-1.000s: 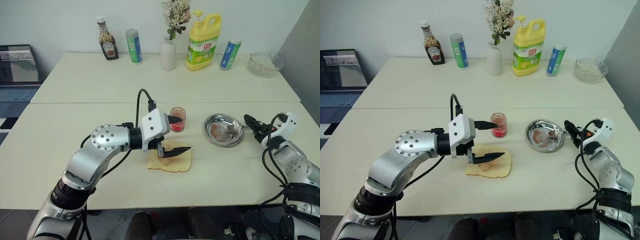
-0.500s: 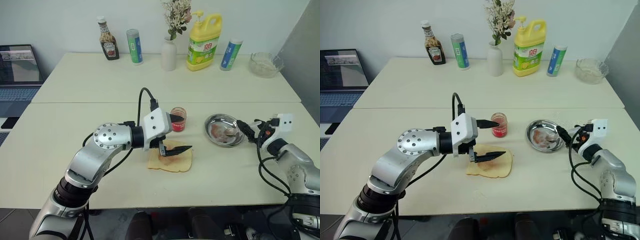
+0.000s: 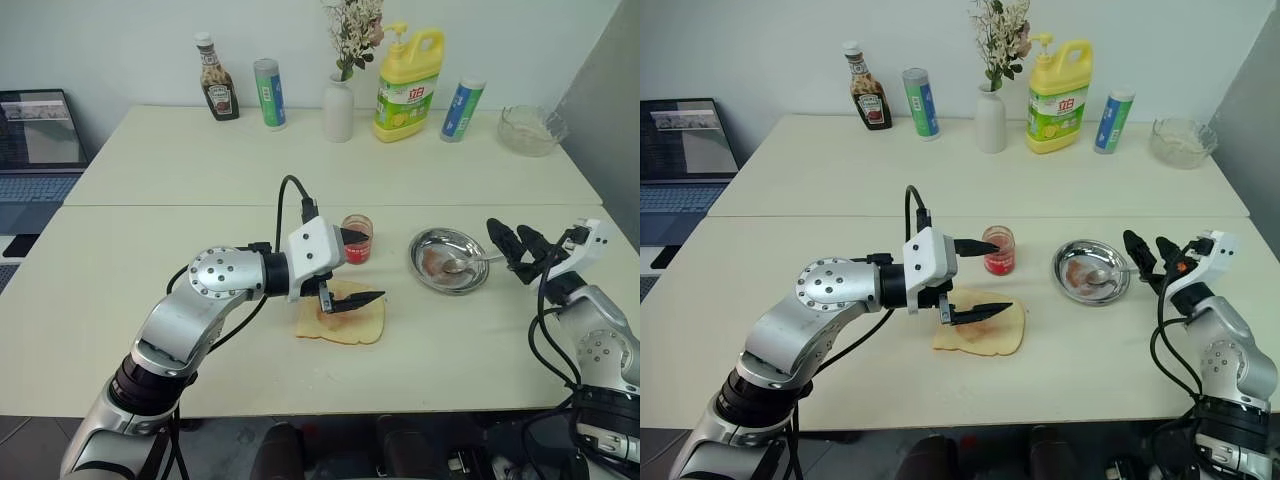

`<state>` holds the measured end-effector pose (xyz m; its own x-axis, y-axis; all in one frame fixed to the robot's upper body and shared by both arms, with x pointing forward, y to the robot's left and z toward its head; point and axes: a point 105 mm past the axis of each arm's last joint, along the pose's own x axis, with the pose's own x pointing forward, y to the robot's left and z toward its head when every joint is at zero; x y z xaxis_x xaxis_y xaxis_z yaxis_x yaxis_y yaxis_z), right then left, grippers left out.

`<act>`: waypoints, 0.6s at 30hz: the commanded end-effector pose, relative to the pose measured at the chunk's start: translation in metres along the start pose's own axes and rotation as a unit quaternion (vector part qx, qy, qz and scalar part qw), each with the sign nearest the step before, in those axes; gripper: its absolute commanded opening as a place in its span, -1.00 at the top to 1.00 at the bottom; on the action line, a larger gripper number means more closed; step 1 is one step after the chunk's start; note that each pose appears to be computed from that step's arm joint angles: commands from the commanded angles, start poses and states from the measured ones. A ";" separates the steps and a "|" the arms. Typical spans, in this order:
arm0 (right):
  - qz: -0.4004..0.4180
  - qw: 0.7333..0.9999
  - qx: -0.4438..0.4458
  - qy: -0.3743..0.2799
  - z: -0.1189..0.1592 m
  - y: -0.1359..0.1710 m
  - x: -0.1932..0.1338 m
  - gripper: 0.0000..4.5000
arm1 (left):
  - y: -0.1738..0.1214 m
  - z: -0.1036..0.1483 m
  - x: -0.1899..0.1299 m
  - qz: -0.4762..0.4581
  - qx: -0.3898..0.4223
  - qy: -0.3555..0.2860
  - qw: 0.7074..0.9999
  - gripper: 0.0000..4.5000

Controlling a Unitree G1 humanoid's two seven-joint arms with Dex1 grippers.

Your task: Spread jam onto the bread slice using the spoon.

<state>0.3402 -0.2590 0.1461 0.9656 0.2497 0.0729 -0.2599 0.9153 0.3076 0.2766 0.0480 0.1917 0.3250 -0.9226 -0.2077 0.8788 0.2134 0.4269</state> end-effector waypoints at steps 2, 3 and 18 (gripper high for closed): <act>0.040 0.996 -0.075 -0.016 0.020 0.017 -0.002 -1.00 | 0.001 0.005 -0.003 0.001 0.017 -0.008 1.000 -1.00; 0.053 0.993 -0.102 -0.008 0.020 0.022 -0.005 -1.00 | 0.004 0.004 -0.006 0.008 0.017 -0.004 1.000 -1.00; 0.283 0.902 -0.258 0.199 -0.006 0.082 -0.094 -1.00 | 0.023 -0.066 -0.114 0.083 -0.035 0.168 0.982 -1.00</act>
<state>0.2344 -0.2079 0.1476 0.6477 0.7015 -0.2973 -0.7549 0.6437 -0.1257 0.2850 0.1714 0.1595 0.5486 -0.7161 -0.4316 0.8281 0.3942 0.3985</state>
